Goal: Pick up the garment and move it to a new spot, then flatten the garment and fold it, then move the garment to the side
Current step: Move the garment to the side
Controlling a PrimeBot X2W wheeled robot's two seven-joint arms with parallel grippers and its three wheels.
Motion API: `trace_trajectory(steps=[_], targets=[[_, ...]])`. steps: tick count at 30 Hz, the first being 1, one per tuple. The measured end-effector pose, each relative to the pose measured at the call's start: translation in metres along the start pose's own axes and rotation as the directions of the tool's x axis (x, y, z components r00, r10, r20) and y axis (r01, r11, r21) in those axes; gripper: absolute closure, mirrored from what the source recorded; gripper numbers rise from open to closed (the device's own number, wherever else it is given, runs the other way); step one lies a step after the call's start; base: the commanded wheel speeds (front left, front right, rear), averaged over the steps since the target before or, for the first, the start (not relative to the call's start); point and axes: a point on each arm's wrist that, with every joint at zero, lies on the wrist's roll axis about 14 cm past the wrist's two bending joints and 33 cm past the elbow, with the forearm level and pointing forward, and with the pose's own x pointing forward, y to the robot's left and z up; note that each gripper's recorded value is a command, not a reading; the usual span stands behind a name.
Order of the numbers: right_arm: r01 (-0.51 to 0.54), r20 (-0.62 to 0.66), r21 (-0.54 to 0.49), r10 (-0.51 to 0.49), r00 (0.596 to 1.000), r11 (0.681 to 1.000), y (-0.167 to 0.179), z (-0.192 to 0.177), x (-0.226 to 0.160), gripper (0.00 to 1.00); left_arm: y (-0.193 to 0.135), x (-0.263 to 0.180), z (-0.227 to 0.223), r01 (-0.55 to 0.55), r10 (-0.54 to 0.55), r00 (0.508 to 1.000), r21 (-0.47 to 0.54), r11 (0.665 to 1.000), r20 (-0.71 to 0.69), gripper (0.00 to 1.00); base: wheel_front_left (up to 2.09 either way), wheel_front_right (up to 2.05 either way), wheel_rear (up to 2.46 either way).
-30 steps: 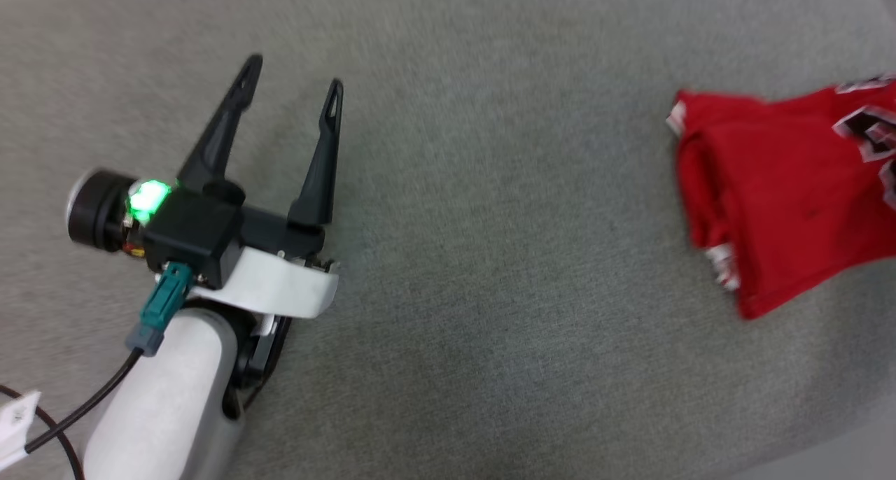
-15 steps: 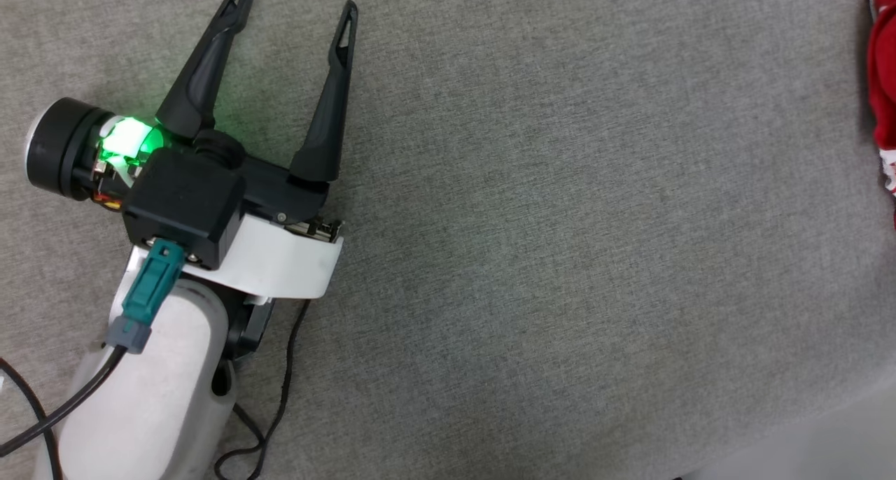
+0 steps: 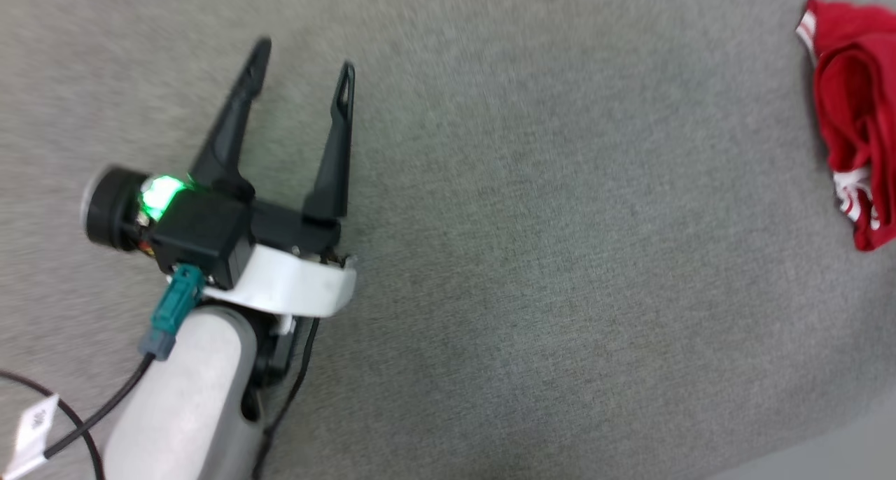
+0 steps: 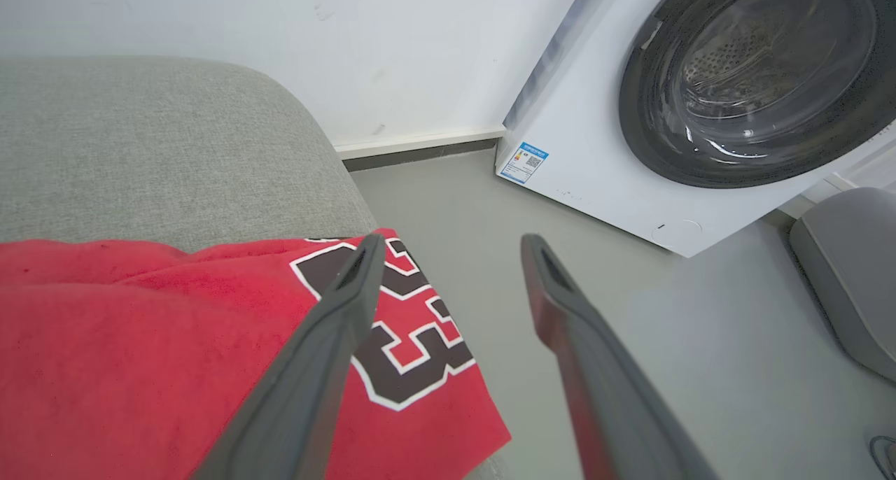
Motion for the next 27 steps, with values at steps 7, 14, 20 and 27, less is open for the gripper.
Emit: trace_trajectory(steps=[7, 14, 20, 27], targets=[[-0.178, 0.087, 0.009, 0.177, 0.980, 0.984, 0.048, 0.014, -0.032, 0.00, 0.016, -0.045, 0.026, -0.132, 0.132, 0.991, 0.016, 0.991, -0.011, 0.00, 0.00, 0.00, 0.00], [-0.416, 0.195, 0.049, 0.400, 0.895, 0.908, 0.128, 0.035, -0.083, 0.00, 0.040, -0.102, 0.054, -0.268, 0.270, 0.963, 0.082, 0.960, -0.014, 0.00, 0.00, 0.00, 0.00], [-0.569, 0.341, 0.060, 0.519, 0.784, 0.820, 0.175, 0.079, -0.130, 0.00, 0.062, -0.149, 0.073, -0.386, 0.390, 0.921, 0.136, 0.913, -0.004, 0.00, 0.00, 0.00, 0.00], [-0.652, 0.445, 0.087, 0.556, 0.702, 0.753, 0.188, 0.099, -0.191, 0.00, 0.075, -0.195, 0.084, -0.464, 0.472, 0.881, 0.175, 0.868, -0.006, 0.00, 0.00, 0.00, 0.00]])
